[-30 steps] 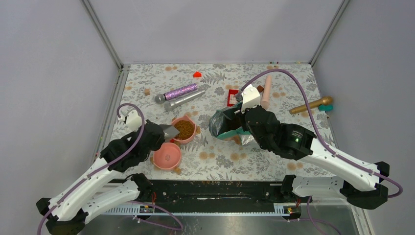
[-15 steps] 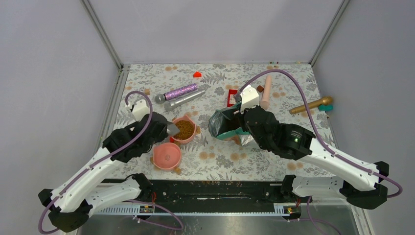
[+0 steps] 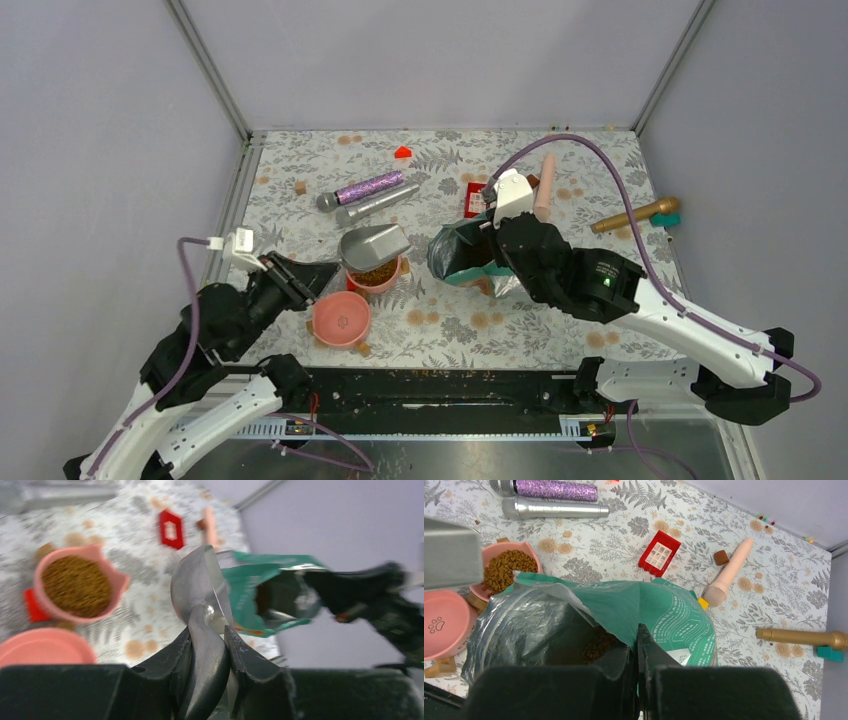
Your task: Serve the pet food
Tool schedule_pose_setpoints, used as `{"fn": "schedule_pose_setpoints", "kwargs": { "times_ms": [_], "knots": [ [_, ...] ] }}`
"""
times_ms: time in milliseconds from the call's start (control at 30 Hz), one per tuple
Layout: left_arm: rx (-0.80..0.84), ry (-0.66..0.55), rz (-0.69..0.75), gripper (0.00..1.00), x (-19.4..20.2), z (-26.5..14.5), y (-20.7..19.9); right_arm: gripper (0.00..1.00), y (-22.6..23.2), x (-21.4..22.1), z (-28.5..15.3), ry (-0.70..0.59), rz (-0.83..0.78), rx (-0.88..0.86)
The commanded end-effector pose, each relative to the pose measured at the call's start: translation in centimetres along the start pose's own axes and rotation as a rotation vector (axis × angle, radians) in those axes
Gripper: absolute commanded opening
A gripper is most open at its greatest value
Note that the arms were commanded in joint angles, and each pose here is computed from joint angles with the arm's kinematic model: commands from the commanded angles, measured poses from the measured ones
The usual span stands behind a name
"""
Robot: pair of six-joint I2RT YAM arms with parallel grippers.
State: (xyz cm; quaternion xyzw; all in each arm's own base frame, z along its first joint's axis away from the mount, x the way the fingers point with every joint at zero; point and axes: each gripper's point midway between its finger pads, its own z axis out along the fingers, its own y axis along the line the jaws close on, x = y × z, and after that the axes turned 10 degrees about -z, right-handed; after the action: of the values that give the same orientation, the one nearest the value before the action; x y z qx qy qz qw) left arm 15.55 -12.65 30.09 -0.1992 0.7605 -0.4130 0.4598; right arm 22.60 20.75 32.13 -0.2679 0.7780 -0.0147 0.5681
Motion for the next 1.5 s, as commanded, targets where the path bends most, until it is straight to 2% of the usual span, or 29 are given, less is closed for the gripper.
{"fn": "schedule_pose_setpoints", "kwargs": {
  "times_ms": [0, 100, 300, 433, 633, 767, 933, 1200, 1367, 1467],
  "knots": [
    [0.416, -0.036, -0.037, 0.0, -2.2, -3.5, -8.4, 0.0, -1.8, -1.0, -0.6, 0.018, 0.005, 0.055],
    [0.506, -0.005, -0.025, 0.0, -2.0, -4.5, -10.1, 0.0, -0.9, -1.1, -0.6, 0.069, -0.047, 0.002],
    [0.576, 0.13, 0.059, 0.0, -0.2, -4.6, -12.7, 0.0, -1.0, -0.9, -0.9, 0.237, -0.189, -0.003],
    [0.518, 0.148, 0.082, 0.0, 0.7, -2.9, -11.8, 0.0, -1.0, -1.0, -1.6, 0.314, -0.279, -0.048],
    [0.419, 0.159, 0.042, 0.0, 1.6, 0.4, -10.5, 0.0, 1.2, -1.3, -1.1, 0.389, -0.37, -0.132],
    [0.358, 0.16, 0.035, 0.0, 2.0, 1.9, -9.6, 0.0, 3.7, -2.3, 0.0, 0.348, -0.376, -0.152],
    [0.138, 0.167, 0.023, 0.0, 2.6, 3.4, -5.8, 0.0, 6.8, -3.7, 1.2, 0.285, -0.288, -0.184],
    [-0.247, 0.277, 0.06, 0.0, 5.4, 4.1, 1.9, 0.0, 11.4, -5.7, 3.2, 0.131, -0.163, -0.233],
    [-0.292, 0.313, 0.086, 0.0, 6.2, 4.7, 2.5, 0.0, 11.8, -5.5, 3.6, 0.112, -0.138, -0.222],
    [-0.267, 0.339, 0.086, 0.0, 7.1, 6.4, 1.8, 0.0, 11.8, -5.1, 3.8, 0.109, -0.101, -0.204]
  ]
}}
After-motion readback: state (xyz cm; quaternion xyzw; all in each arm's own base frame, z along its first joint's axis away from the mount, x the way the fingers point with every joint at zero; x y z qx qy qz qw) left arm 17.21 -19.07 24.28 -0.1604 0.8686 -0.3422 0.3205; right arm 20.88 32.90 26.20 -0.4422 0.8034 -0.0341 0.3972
